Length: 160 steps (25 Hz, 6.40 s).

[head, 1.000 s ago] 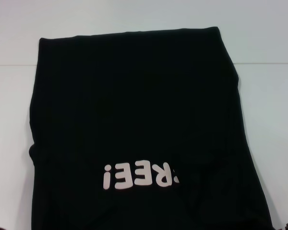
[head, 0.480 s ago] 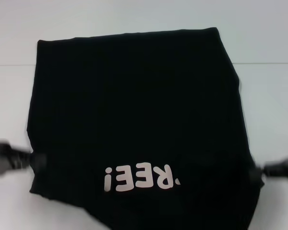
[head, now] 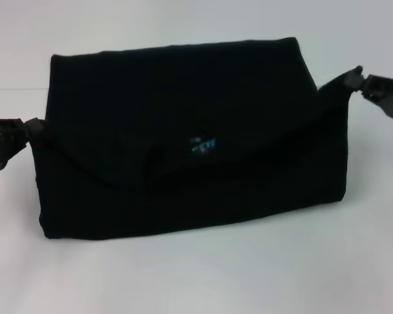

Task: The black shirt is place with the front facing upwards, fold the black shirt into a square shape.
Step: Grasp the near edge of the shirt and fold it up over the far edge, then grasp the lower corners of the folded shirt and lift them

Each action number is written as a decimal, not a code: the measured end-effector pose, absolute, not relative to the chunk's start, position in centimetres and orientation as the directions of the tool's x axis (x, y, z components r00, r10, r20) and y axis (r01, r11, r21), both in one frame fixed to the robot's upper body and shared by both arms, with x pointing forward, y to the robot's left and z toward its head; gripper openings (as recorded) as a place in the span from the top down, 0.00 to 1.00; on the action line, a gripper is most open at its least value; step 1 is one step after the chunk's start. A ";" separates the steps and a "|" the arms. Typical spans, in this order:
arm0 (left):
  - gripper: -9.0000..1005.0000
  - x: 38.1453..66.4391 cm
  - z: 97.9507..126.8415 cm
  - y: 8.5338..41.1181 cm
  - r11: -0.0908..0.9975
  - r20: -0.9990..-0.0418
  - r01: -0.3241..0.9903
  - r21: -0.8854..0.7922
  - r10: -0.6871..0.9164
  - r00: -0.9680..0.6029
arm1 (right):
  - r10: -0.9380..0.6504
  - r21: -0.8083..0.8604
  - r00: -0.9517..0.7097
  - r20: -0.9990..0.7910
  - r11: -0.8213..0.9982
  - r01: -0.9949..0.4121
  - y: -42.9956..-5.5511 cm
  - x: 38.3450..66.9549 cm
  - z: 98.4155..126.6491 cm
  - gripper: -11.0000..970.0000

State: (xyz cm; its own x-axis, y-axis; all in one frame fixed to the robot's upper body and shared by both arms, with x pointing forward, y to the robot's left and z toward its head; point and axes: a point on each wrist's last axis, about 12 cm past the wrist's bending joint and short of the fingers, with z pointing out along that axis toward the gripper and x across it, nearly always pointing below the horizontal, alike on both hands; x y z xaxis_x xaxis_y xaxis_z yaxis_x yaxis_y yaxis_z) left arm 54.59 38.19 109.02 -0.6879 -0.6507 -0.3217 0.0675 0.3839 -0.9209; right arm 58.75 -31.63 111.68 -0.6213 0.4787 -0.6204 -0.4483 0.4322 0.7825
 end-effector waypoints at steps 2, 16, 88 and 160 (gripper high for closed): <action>0.95 54.9 108.2 37.7 0.392 -0.337 0.059 -0.918 -0.693 -0.637 | 0.508 0.784 -0.601 -0.617 0.460 -0.416 -30.7 59.2 110.7 0.95; 0.95 57.6 109.0 37.1 0.436 -0.427 0.107 -0.894 -0.753 -0.501 | 0.484 0.699 -0.525 -0.700 0.615 -0.365 -28.7 61.3 109.3 0.95; 0.10 55.4 107.4 39.0 0.753 -0.498 0.065 -0.655 -0.365 -0.786 | -0.269 0.172 -0.294 -0.917 0.396 -0.902 -25.8 53.5 105.2 0.05; 0.94 56.0 107.1 35.6 0.779 -0.456 0.193 -0.597 -0.131 -0.880 | -0.075 0.444 -0.942 -0.327 0.868 -0.223 -30.1 62.5 112.6 0.06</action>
State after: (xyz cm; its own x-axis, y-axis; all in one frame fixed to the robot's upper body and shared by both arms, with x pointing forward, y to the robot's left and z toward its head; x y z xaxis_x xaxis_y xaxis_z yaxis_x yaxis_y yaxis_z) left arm 56.03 35.58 107.13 -0.8802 -0.1309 -0.4561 0.1933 0.7789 -0.5966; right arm 62.53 -30.06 112.60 -0.9422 -0.0749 -0.3267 -0.2229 0.8679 0.4440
